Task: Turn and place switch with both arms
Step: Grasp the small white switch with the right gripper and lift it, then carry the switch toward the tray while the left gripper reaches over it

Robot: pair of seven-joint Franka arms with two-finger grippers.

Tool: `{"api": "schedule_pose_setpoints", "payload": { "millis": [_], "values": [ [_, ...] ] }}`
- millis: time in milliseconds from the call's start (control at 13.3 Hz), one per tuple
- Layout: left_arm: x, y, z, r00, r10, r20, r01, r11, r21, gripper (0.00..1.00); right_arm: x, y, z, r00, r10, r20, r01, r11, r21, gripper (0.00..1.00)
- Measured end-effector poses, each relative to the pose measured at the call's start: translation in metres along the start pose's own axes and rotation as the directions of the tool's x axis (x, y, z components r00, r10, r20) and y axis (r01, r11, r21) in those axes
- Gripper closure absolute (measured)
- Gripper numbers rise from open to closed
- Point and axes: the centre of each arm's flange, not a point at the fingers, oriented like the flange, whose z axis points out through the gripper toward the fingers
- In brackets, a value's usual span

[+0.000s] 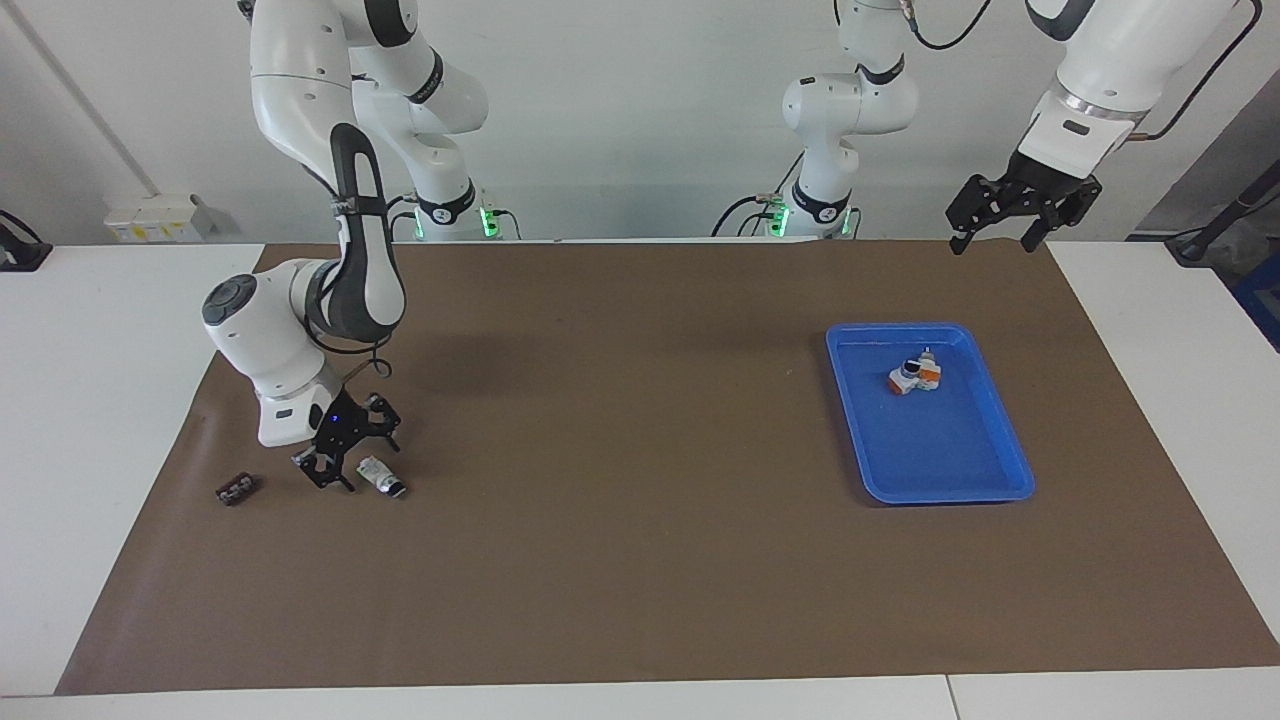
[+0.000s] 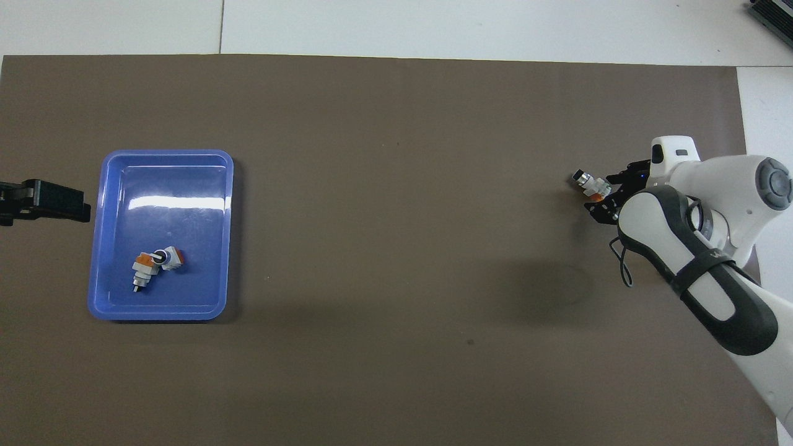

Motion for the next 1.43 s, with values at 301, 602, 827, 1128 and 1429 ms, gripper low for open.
{"api": "schedule_pose_setpoints", "payload": {
  "millis": [301, 602, 827, 1128, 1429],
  "values": [
    [-0.001, -0.001, 0.0, 1.0, -0.002, 0.0, 0.002, 1.0, 0.0, 0.0, 0.007, -0.005, 0.003, 1.0, -0.009, -0.003, 0.009, 1.0, -0.002, 0.6],
    [-0.001, -0.001, -0.001, 1.0, -0.002, -0.001, 0.002, 1.0, 0.0, 0.0, 0.031, -0.017, -0.004, 0.981, -0.191, -0.014, 0.192, 0.981, 0.016, 0.67],
    [-0.001, 0.0, -0.001, 1.0, -0.001, -0.002, 0.001, 1.0, 0.0, 0.0, 0.084, -0.04, -0.046, 0.932, -0.339, -0.127, 0.349, 0.934, 0.072, 0.67],
    [-0.001, 0.001, 0.004, 1.0, -0.004, 0.004, 0.004, 1.0, -0.005, 0.0, 0.19, -0.163, -0.076, 0.854, -0.311, -0.418, 0.426, 0.879, 0.216, 0.67],
    [-0.011, 0.009, 0.019, 0.993, -0.103, 0.063, 0.112, 0.981, -0.161, 0.04, 0.27, -0.288, -0.119, 0.827, -0.213, -0.521, 0.405, 0.868, 0.288, 0.67]
  ]
}}
